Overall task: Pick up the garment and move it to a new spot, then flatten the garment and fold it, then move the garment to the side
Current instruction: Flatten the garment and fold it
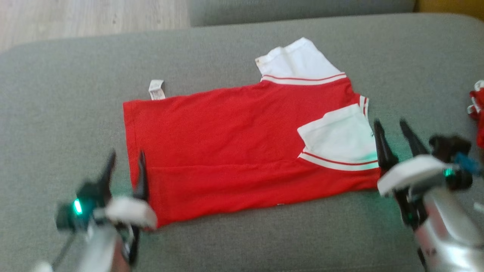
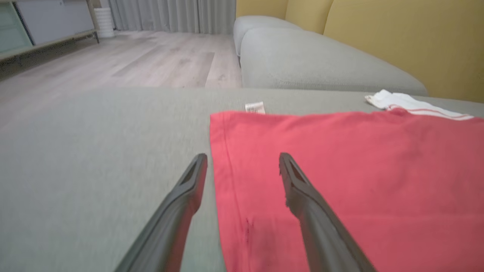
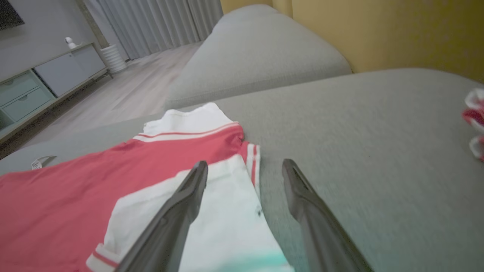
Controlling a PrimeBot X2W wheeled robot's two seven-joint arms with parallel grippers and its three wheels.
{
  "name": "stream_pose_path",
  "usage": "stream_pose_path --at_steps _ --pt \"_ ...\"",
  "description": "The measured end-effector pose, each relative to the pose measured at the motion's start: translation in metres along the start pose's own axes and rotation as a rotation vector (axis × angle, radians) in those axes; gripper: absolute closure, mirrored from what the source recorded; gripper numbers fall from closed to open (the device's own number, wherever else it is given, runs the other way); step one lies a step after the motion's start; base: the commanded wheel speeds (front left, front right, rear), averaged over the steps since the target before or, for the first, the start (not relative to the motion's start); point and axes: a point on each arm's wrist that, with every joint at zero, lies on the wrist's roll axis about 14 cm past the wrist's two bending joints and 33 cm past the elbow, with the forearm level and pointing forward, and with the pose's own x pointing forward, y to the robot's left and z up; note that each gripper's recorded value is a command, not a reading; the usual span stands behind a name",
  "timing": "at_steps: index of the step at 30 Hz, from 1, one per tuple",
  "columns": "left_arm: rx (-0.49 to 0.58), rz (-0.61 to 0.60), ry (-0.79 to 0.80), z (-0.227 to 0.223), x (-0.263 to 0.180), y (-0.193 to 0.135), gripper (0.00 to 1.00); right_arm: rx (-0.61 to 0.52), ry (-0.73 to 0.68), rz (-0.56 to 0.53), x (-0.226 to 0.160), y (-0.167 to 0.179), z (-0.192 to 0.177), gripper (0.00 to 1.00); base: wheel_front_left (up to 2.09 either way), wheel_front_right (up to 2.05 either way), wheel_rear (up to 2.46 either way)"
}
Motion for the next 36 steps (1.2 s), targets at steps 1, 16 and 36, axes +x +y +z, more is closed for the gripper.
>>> stream_pose_path --at_steps 1,16,36 --pt "0.026 -0.007 -0.015 0.009 0.011 0.002 0.0 -0.02 -0.013 0.009 0.007 0.002 0.007 0.0 0.0 0.0 0.0" --pt "0.107 -0.08 0.276 -0.003 0.102 0.02 0.0 -0.078 -0.022 0.083 0.062 0.026 0.017 0.0 0.0 0.0 0.0" --pt "0.096 -0.111 0.365 -0.024 0.118 0.033 0.0 -0.087 0.017 0.084 0.079 0.02 0.003 0.0 0.0 0.0 0.0"
